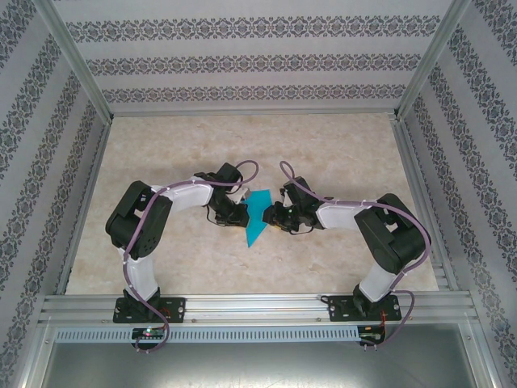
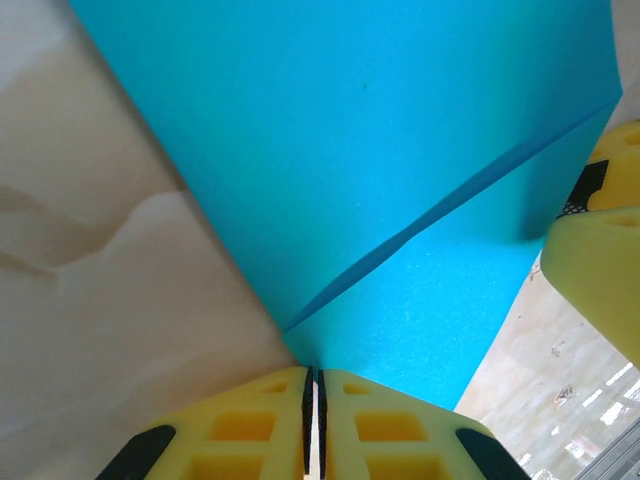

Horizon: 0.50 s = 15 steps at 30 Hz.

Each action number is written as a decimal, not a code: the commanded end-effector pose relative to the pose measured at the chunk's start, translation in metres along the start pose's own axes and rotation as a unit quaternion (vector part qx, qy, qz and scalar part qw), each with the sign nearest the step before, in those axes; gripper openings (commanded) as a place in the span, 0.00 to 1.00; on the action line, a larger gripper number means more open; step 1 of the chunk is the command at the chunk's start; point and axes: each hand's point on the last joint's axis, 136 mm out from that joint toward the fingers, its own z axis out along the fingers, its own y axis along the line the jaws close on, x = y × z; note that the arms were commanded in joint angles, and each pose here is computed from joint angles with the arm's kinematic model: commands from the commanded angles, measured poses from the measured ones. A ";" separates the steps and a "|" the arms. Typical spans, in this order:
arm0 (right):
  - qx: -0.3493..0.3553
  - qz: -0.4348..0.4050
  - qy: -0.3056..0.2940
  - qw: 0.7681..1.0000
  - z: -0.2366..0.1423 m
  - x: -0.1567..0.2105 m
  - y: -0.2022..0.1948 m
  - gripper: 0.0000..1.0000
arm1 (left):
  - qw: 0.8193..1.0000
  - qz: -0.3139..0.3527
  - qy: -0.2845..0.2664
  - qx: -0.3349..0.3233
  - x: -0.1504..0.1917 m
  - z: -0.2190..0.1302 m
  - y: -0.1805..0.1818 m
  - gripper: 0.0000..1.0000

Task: Fold a paper plane with a square sheet of paper (pick it up from the middle)
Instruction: Third fold the triangle at the center of the table.

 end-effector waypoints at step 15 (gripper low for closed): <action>-0.044 -0.019 -0.010 0.999 -0.002 -0.004 0.027 0.33 | 1.000 0.002 0.012 -0.007 0.005 0.006 0.006 0.14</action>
